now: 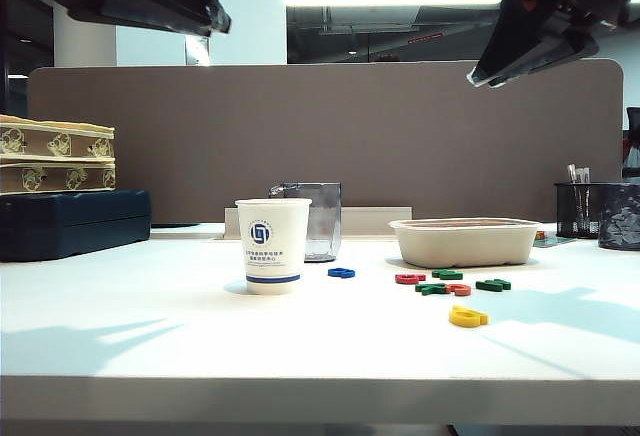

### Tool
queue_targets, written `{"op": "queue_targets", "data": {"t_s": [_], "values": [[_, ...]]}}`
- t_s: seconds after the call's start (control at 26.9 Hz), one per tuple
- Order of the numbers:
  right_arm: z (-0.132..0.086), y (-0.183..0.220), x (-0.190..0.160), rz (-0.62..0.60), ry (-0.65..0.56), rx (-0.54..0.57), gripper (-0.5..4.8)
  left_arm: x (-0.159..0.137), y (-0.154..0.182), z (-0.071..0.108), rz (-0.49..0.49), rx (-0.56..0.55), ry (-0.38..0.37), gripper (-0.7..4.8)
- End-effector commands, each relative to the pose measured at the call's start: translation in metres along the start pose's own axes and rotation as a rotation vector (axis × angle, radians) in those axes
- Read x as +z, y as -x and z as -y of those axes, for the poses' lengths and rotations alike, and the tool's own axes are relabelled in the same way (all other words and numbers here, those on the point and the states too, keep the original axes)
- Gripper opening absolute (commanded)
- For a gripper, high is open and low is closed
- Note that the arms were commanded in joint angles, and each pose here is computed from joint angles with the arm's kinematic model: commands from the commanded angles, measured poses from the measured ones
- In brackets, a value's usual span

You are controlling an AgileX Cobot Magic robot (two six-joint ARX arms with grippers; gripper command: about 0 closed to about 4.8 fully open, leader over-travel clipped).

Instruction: Pick up the letter "c" and put it in the paper cup.

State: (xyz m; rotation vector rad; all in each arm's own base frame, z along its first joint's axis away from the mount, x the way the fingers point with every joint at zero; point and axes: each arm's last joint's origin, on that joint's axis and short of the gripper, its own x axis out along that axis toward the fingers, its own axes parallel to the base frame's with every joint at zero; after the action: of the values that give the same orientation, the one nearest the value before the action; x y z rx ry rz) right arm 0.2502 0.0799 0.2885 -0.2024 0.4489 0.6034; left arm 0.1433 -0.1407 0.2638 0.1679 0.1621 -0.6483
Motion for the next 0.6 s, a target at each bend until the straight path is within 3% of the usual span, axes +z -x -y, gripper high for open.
{"op": "queue_targets", "data": {"t_s": [0.04,0.19,0.6], "values": [[-0.003,0.003,-0.008,-0.089,-0.030,0.027,1.09,0.000,0.005,-0.001,-0.027,0.004,-0.005,0.88],[-0.005,-0.003,-0.022,-0.143,-0.045,0.039,1.78,-0.001,0.005,-0.001,-0.040,0.003,-0.007,0.88],[0.002,-0.044,-0.048,-0.249,-0.071,0.060,1.82,-0.001,0.005,-0.001,-0.042,0.003,-0.011,0.88]]}}
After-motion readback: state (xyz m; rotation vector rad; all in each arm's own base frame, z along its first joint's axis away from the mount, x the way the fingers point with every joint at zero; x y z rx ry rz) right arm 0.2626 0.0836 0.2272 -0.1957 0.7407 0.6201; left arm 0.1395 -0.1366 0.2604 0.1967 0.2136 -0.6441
